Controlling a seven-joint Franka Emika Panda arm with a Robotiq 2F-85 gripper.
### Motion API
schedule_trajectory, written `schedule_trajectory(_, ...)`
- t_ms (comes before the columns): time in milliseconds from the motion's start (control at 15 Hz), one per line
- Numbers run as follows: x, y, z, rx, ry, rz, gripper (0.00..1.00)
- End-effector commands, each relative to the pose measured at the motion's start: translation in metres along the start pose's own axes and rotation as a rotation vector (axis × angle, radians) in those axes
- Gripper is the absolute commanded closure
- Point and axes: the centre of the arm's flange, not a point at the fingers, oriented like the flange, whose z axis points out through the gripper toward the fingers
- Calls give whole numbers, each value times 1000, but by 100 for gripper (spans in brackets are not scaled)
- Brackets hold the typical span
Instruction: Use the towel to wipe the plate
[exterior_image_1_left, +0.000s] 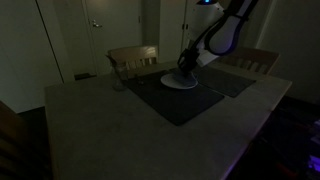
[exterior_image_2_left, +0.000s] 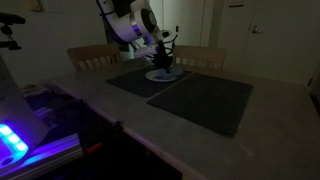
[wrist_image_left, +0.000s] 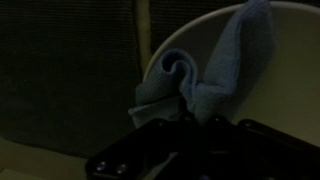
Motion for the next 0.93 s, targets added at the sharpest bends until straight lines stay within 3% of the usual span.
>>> schedule_trajectory(0,-14,0,3,20,-74,35,98)
schedule_trajectory(200,-31,-15,5,95,-154,86,98)
schedule_trajectory(400,-29,-27,0,148,-158,120,98)
schedule_trajectory(867,-18,-53,-7,198,-33,166,98)
